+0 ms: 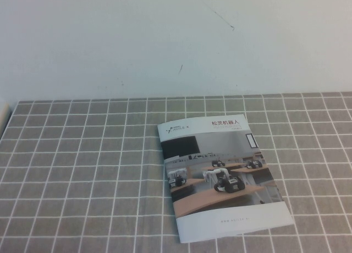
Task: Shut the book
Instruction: 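Close the open booklet and leave it lying on the table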
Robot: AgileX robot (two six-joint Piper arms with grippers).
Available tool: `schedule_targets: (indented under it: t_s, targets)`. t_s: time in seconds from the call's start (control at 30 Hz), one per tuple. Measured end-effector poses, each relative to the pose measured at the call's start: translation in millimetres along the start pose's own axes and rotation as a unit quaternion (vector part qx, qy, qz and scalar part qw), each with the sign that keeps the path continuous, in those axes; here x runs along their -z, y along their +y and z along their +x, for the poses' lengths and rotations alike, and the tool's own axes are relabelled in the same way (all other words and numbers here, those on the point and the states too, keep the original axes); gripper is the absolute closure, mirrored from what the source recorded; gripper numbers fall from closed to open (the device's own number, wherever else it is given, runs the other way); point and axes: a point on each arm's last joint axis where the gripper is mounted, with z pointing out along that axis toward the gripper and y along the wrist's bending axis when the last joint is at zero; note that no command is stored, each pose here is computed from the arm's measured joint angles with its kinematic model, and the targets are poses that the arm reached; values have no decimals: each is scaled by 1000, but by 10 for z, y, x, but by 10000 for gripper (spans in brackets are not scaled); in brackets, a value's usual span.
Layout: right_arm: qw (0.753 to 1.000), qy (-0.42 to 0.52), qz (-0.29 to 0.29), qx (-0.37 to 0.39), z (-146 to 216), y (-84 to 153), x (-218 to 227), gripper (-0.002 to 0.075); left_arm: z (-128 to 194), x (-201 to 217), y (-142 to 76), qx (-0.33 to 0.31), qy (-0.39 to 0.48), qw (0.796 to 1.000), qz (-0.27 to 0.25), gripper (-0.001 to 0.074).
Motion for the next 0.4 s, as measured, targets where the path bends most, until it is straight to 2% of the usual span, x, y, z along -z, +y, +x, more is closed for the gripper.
schedule_targets:
  t_s: [0.4]
  targets:
    - [1000, 5, -5, -1, 10, 9, 0, 729, 0, 0, 0, -1, 0, 1000, 0, 738]
